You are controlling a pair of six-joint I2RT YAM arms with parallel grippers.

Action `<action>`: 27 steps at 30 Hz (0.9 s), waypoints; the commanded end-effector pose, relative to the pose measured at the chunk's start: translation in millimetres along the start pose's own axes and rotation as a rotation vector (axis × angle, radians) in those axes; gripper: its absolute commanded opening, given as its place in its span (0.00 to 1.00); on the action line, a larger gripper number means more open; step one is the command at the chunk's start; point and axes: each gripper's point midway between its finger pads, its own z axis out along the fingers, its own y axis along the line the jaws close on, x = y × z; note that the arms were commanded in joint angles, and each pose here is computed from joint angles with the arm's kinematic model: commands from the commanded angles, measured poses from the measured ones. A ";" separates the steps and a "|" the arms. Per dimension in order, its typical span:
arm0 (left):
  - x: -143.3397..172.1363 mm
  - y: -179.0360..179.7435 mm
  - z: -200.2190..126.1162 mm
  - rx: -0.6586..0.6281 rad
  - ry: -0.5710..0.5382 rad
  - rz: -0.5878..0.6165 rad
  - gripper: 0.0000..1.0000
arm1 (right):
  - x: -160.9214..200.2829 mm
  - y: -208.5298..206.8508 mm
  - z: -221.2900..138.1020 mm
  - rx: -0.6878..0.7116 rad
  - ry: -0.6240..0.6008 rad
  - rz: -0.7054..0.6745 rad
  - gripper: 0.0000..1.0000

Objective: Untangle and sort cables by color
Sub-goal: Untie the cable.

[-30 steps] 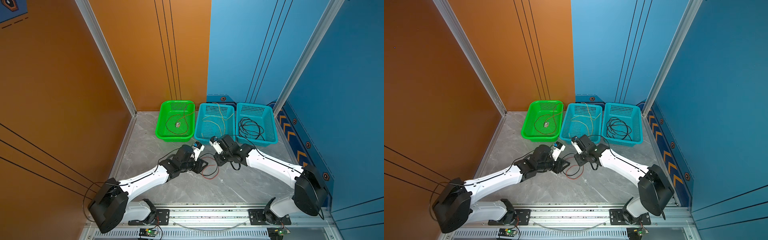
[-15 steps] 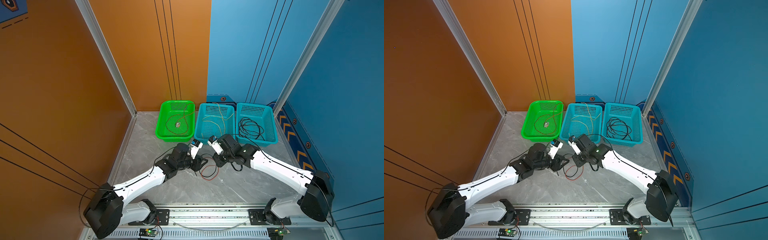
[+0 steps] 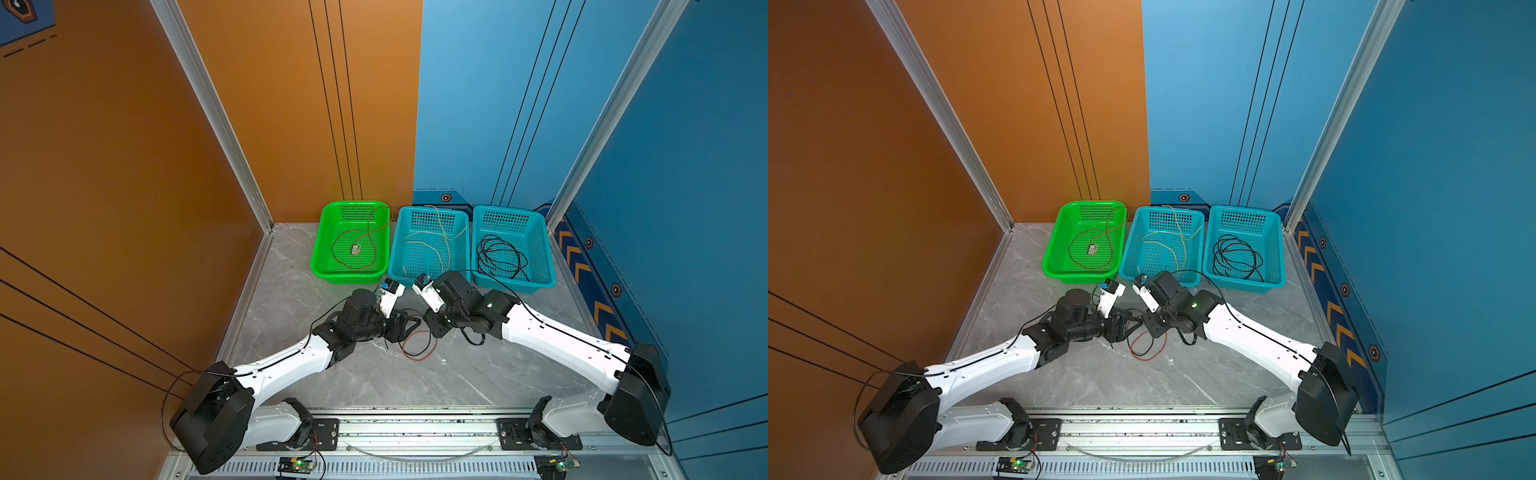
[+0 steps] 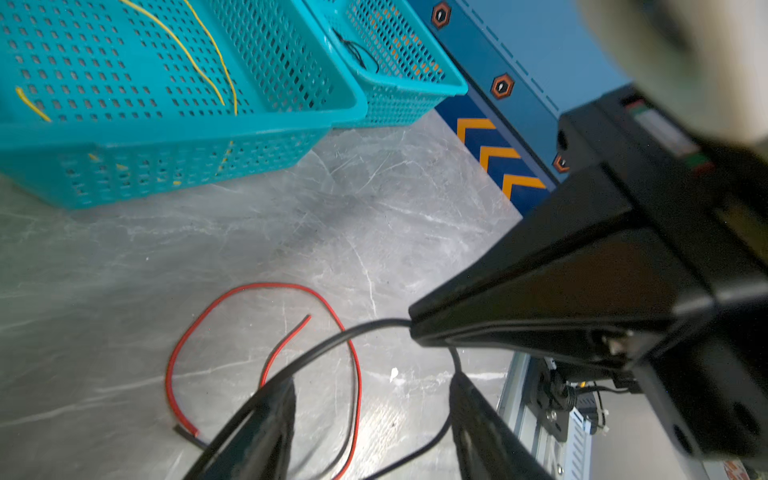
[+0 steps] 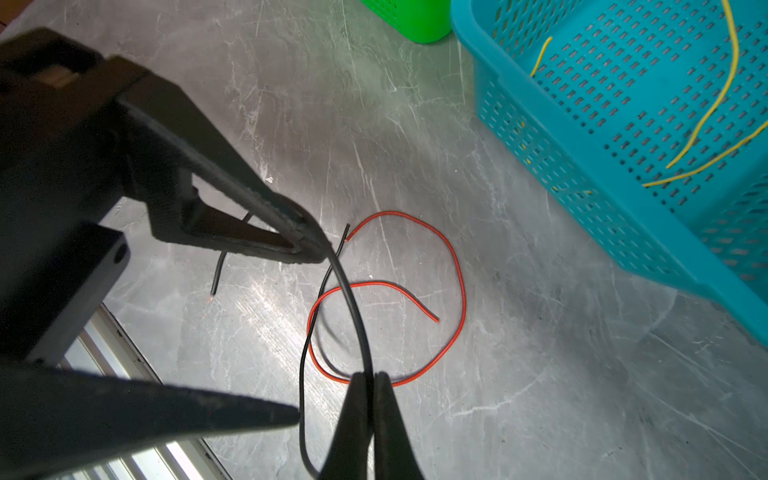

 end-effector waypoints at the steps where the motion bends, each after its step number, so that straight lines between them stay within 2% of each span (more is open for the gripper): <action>1: -10.1 7.4 -2.4 -0.001 -0.066 -0.052 0.61 | -10.0 8.0 -11.4 -0.019 -0.039 0.012 0.00; 11: -22.7 23.2 -9.8 -0.039 -0.145 -0.113 0.58 | -12.7 18.1 -14.2 -0.050 -0.073 0.002 0.00; 27: -39.9 15.0 -6.1 0.004 -0.187 -0.131 0.55 | -19.2 39.8 -12.5 -0.097 -0.110 -0.040 0.00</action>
